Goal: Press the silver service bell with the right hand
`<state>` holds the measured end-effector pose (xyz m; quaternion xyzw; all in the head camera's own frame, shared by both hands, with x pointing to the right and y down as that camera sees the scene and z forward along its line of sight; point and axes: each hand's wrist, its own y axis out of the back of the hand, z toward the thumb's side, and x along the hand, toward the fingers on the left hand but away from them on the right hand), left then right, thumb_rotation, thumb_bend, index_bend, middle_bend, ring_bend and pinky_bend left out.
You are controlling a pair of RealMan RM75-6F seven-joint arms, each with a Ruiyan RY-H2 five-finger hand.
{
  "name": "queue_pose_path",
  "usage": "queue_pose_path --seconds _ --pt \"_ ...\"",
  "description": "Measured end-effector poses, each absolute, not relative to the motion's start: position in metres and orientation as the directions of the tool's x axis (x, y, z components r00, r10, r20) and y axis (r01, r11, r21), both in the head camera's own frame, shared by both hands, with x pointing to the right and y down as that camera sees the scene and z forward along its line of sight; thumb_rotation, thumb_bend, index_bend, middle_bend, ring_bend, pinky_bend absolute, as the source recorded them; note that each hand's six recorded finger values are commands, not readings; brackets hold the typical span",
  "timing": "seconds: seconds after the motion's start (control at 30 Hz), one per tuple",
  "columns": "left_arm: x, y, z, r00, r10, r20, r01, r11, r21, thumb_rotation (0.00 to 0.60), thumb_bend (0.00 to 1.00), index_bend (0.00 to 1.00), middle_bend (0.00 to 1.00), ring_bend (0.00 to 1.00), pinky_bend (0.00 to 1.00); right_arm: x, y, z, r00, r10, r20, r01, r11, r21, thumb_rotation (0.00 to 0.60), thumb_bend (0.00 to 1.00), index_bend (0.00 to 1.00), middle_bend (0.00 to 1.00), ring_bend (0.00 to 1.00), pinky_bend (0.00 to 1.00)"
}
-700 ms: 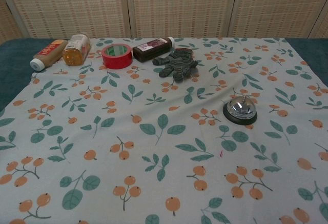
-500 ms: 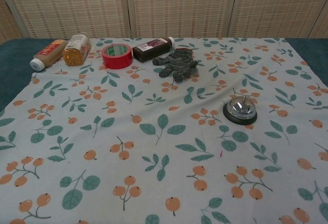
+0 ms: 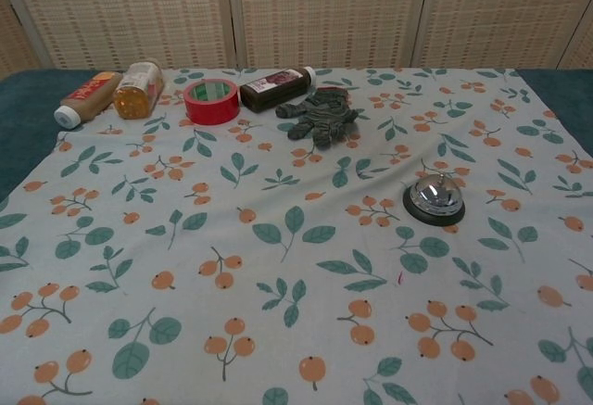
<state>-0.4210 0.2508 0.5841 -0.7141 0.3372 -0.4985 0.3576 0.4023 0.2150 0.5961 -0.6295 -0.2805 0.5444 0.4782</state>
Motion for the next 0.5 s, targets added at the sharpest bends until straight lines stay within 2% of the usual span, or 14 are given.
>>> queue_pose_path --seconds 0.23,0.37,0.5 --pt "-0.419 0.252 0.584 0.295 -0.829 0.475 -0.128 -0.527 -0.84 0.6 0.56 0.45 0.56 0.51 0.73 0.377 0.188 0.641 0.337 0.817 -0.467 -0.229 -0.41 -0.883 0.6 0.79 0.0 0.0 0.0 0.0" --pt "-0.419 0.252 0.583 0.295 -0.83 0.474 -0.134 -0.527 -0.839 0.6 0.56 0.45 0.56 0.51 0.73 0.355 0.174 0.671 0.374 0.773 -0.513 -0.216 -0.465 -0.859 0.6 0.87 0.0 0.0 0.0 0.0" --pt "-0.42 0.252 0.583 0.29 -0.832 0.473 -0.137 -0.526 -0.84 0.6 0.56 0.45 0.56 0.51 0.73 0.33 0.166 0.696 0.415 0.728 -0.545 -0.204 -0.509 -0.836 0.6 0.88 0.0 0.0 0.0 0.0"
